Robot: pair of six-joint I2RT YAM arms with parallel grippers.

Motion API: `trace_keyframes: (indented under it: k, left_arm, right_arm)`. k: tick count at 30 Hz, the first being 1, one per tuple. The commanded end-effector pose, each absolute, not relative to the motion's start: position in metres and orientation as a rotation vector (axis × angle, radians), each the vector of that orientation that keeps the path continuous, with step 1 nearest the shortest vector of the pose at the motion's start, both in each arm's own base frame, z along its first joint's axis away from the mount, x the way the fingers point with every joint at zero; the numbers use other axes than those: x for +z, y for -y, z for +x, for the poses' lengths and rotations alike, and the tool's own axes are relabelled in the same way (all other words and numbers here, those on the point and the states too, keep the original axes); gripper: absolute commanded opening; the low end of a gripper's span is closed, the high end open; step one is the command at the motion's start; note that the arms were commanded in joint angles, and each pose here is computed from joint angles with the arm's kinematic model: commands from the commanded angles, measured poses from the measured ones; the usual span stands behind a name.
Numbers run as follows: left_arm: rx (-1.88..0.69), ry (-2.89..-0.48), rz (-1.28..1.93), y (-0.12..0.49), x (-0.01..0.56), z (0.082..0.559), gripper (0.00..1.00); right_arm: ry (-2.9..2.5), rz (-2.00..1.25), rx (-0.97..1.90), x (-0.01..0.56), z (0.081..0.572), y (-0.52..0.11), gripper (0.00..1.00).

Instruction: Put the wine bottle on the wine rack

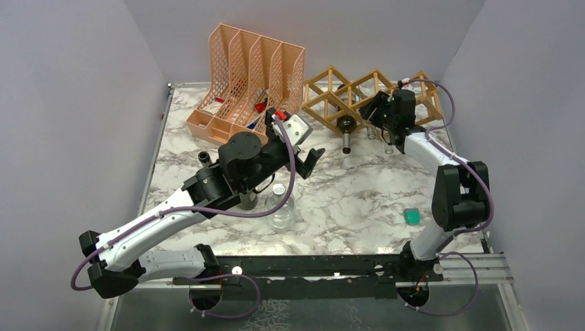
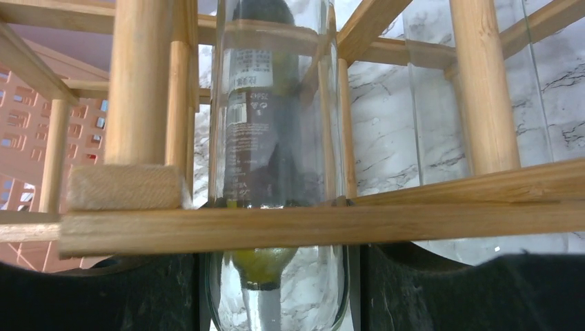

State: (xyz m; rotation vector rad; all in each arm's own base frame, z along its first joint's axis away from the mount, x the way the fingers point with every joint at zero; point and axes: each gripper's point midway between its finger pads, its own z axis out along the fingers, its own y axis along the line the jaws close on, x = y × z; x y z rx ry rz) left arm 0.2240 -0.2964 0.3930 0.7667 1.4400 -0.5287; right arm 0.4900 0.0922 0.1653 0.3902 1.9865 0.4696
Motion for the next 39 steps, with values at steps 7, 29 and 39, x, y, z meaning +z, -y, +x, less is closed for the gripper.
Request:
trace_keyframes:
  k: [7,29,39]
  left_arm:
    - [-0.529,-1.415,0.734,0.287,0.413,0.221,0.99]
    - [-0.513,-1.432,0.724,0.284,0.409,0.223,0.99]
    - [-0.514,-1.444,0.715,0.284,0.407,0.224,0.99]
  right_arm:
    - [-1.936,0.37,0.466,0.181,0.509,-0.09,0.66]
    - [-2.018,0.366,0.289,0.195,0.483,-0.066,0.87]
    - [-2.111,0.299,0.31,0.201,0.442,-0.071,0.86]
